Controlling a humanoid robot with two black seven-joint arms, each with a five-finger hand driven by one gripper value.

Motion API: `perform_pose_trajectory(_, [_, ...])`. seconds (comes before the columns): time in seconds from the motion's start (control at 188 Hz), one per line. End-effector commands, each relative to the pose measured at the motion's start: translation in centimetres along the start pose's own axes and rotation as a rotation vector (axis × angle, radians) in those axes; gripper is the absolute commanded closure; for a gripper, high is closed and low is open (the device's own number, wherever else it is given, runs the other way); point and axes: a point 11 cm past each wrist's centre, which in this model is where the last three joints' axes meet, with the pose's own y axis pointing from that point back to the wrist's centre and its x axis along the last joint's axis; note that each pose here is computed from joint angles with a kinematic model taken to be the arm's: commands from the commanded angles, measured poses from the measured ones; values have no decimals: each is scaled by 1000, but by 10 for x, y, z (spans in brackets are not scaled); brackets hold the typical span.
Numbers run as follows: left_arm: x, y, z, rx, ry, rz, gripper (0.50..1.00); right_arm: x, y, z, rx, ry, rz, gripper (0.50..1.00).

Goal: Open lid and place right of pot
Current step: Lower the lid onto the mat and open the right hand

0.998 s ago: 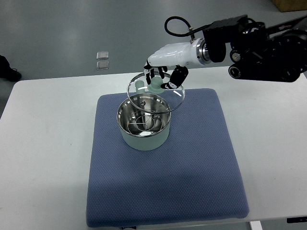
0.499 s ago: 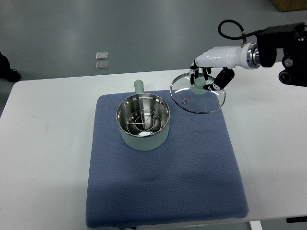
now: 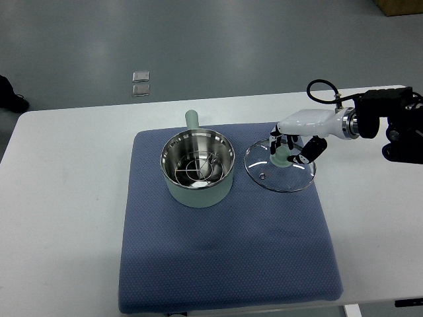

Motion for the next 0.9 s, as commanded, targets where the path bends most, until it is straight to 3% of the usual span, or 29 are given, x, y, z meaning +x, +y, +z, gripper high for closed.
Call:
perform_pose_trajectory(0.0, [0,0,0,0,0,1,500,-12,-3,1,2,-9,-7,1000])
perform_pose_trajectory(0.26, [0,0,0,0,0,1,500,-21,-27,-14,40,-31,31,1000])
perform_pose_trajectory(0.594, [0,0,0,0,0,0,500,-26,-31,-16,43,-34,26,1000])
perform_pose_trajectory(0.685, [0,0,0,0,0,0,500,-24,-32,-17,46,-40,33,738])
perform_pose_trajectory(0.807, [0,0,0,0,0,0,500,-22,-30,-15,43,-46,40,705])
perform_pose_trajectory(0.855, [0,0,0,0,0,1,500,-20,-29,-14,42,-50,47,658])
perform_pose_trajectory(0.897, [0,0,0,0,0,1,500,-20,-29,-14,42,-50,47,658])
